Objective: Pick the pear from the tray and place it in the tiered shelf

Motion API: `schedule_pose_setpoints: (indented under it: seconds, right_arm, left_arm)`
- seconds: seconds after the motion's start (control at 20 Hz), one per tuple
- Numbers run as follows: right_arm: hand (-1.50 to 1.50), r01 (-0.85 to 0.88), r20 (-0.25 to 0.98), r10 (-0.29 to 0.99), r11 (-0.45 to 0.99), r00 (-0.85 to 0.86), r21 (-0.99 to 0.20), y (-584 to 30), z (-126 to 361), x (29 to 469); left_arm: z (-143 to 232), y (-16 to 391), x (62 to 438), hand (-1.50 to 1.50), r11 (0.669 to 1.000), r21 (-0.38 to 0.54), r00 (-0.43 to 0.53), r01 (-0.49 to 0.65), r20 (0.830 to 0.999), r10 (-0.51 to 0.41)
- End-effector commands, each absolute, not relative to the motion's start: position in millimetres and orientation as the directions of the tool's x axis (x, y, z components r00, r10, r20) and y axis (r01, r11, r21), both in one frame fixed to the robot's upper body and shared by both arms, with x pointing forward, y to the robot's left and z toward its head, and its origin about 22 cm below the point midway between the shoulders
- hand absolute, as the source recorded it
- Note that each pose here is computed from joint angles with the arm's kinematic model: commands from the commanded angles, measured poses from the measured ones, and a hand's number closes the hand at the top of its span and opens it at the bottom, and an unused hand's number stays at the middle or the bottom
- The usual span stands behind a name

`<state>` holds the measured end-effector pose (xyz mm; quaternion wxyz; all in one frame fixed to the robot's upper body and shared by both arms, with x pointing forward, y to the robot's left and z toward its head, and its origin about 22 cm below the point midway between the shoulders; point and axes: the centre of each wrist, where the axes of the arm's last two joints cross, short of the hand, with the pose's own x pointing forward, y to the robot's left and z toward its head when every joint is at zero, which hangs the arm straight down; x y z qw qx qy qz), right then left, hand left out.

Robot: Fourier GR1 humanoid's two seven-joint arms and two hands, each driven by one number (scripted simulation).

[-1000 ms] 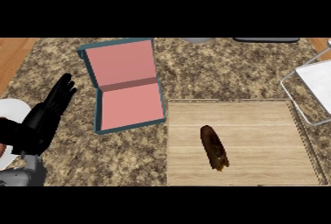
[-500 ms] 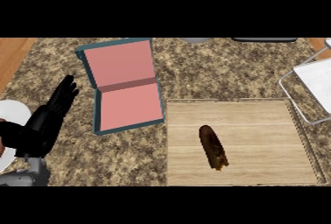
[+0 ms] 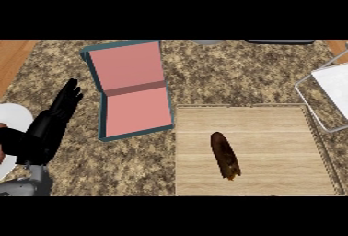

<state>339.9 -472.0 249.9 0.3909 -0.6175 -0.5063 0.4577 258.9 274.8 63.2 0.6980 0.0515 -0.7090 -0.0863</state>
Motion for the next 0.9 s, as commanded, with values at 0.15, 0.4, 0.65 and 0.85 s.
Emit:
schedule_pose_setpoints:
  seconds: [0.15,0.4,0.65,0.85]
  right_arm:
    - [-1.5,0.22,-0.163,0.952,-0.223,0.258,-0.95,-480,270,349]
    - [-1.5,0.378,0.009,0.988,-0.05,0.153,-0.924,-473,308,348]
    - [-1.5,0.485,0.263,0.961,0.189,0.088,-0.854,-480,327,344]
    - [-1.5,0.566,0.443,0.894,0.335,0.06,-0.753,-480,383,325]
  left_arm:
    - [52,275,262,0.0,0.977,0.202,-0.01,0.062,0.979,-0.202]
    - [60,268,264,0.0,0.98,0.196,-0.007,0.039,0.981,-0.195]
    - [77,275,261,0.0,0.98,0.194,0.004,0.042,0.981,-0.194]
    - [56,269,253,0.0,0.98,0.194,0.011,0.042,0.981,-0.194]
